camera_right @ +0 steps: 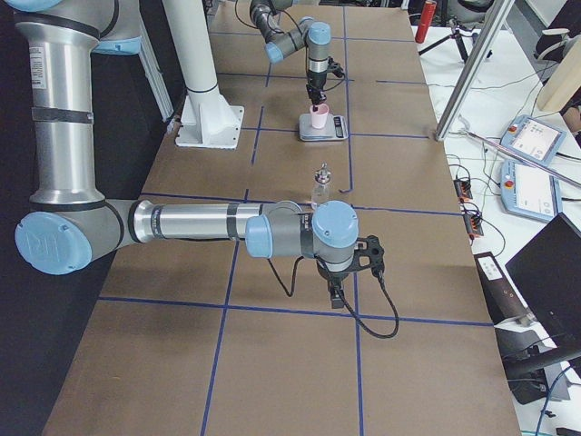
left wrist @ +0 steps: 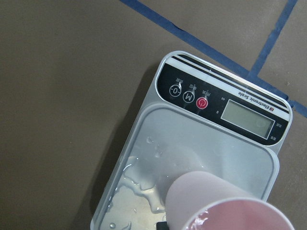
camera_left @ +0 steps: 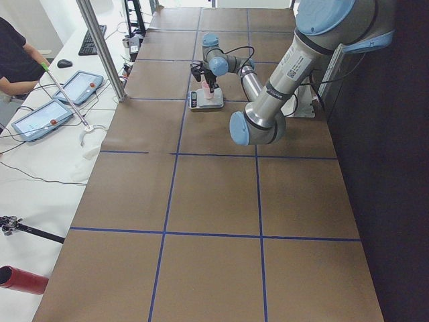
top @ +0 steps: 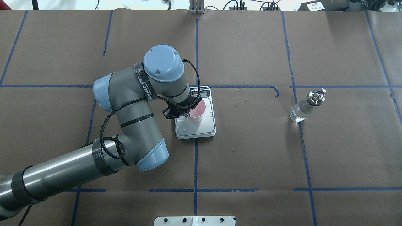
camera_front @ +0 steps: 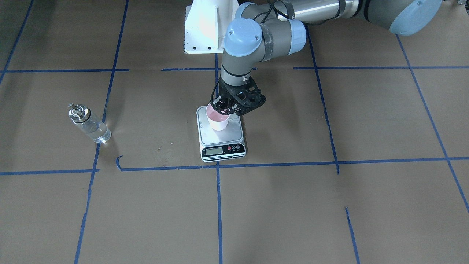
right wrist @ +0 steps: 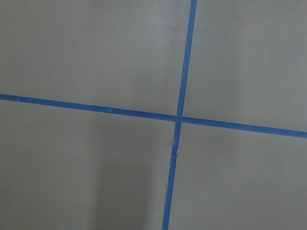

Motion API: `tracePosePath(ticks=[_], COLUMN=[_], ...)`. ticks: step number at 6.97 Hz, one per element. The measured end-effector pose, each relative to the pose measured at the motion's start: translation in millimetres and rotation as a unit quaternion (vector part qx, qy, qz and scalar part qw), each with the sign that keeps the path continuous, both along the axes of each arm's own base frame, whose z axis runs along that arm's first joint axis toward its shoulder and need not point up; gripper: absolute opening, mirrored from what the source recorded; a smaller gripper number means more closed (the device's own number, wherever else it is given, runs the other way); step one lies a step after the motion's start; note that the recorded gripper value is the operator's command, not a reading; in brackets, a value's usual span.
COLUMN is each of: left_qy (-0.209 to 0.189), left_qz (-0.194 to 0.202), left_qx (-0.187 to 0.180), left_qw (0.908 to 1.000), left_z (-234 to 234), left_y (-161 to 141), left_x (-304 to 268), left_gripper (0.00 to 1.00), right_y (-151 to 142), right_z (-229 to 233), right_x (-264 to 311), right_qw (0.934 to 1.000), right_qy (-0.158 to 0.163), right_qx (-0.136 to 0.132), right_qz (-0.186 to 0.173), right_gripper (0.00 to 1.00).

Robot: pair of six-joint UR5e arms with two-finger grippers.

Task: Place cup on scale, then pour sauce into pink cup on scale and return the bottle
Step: 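Lower the pink cup onto the scale and open the left gripper, then withdraw the left gripper from the cup while the right gripper approaches the glass bottle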

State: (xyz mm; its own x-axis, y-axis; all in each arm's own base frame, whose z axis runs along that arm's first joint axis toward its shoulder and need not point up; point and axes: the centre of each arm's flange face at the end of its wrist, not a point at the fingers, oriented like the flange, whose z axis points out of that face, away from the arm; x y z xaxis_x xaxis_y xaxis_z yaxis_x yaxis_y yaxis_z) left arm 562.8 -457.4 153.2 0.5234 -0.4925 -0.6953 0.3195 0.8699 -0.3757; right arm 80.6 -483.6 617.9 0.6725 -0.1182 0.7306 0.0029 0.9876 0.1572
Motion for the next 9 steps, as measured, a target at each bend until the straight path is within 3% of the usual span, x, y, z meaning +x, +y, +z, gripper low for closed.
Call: tracePosePath(ticks=[5,7,9], left_qy=[0.041,0.034,0.02], left_qz=[0.004,0.012,0.021], left_qx=[0.039,0.077,0.12], left_qw=[0.9984,0.9963,0.9923], left_z=[-34.3,-39.2,-16.5], left_y=[16.2,10.8,-2.1], left_x=[-43.3,-88.4,-131.2], left_gripper=[1.0,1.0,1.0], right_y=[0.8,19.5,63.5], right_z=[-12.4,-85.2,-184.6], right_x=[-1.6,-12.0,-55.3], right_qw=[0.9999,0.9984,0.9952], right_qy=[-0.013,-0.033,-0.045], right_qx=[-0.002,-0.031,-0.066], right_qz=[0.005,0.035,0.057], right_gripper=[1.0,1.0,1.0])
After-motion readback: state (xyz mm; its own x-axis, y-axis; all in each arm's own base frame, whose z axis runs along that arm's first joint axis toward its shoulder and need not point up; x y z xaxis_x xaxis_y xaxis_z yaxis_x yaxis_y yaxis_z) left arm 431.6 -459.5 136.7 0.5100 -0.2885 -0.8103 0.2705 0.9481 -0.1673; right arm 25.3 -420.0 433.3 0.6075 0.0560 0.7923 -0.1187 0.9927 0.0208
